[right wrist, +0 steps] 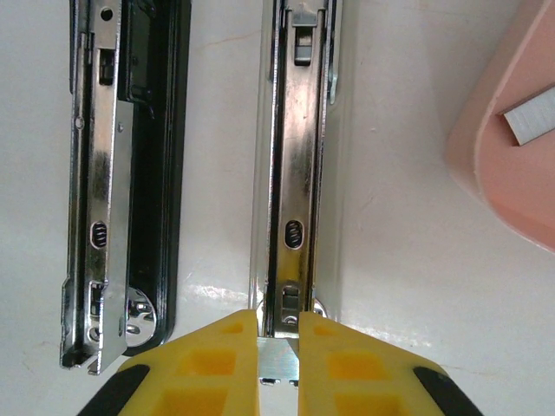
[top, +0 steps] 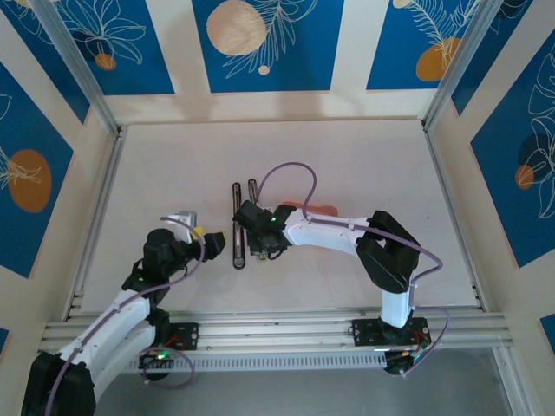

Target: Load the staples into the stapler

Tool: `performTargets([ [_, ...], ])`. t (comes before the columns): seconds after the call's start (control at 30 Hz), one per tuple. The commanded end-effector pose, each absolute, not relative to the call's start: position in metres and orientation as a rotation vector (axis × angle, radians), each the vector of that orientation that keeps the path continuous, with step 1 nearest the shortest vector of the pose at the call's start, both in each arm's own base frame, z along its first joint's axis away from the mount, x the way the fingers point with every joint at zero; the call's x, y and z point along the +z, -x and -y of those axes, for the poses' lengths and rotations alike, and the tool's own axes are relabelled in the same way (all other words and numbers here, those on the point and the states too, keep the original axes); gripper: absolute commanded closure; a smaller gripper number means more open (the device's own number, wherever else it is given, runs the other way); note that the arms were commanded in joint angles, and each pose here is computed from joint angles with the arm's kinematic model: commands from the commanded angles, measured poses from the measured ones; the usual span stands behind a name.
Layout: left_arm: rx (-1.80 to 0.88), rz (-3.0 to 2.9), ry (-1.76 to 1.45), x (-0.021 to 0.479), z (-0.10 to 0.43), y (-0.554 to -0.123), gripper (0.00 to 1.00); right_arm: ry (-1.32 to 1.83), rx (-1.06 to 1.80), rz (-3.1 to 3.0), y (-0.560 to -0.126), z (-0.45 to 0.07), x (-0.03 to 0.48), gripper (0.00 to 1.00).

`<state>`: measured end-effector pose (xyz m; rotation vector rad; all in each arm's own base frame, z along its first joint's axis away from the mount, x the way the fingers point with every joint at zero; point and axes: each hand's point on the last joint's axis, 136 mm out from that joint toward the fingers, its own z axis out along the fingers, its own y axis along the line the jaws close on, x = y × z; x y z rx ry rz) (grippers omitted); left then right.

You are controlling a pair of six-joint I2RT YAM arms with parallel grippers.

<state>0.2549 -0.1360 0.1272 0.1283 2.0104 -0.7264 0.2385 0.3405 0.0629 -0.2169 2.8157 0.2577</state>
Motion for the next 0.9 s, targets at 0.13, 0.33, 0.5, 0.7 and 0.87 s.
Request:
performTargets([
  [0.13, -0.718, -2.001, -0.151, 0.130, 0.137, -0.254, 0.15, 0.207, 0.199, -2.848, -0.235, -0.328, 0.053, 0.86],
  [0.33, -0.718, -2.002, -0.151, 0.129, 0.137, -0.254, 0.14, 0.218, 0.203, -2.867, -0.234, -0.331, 0.047, 0.86],
  [0.5, -0.718, -2.002, -0.153, 0.129, 0.137, -0.254, 0.14, 0.231, 0.205, -2.877, -0.232, -0.331, 0.045, 0.86],
  [0.7, -0.718, -2.003, -0.154, 0.128, 0.138, -0.253, 0.14, 0.247, 0.185, -2.886, -0.228, -0.328, 0.044, 0.86],
  [0.87, -0.717, -2.004, -0.155, 0.128, 0.138, -0.253, 0.14, 0.260, 0.169, -2.888, -0.225, -0.327, 0.044, 0.86],
])
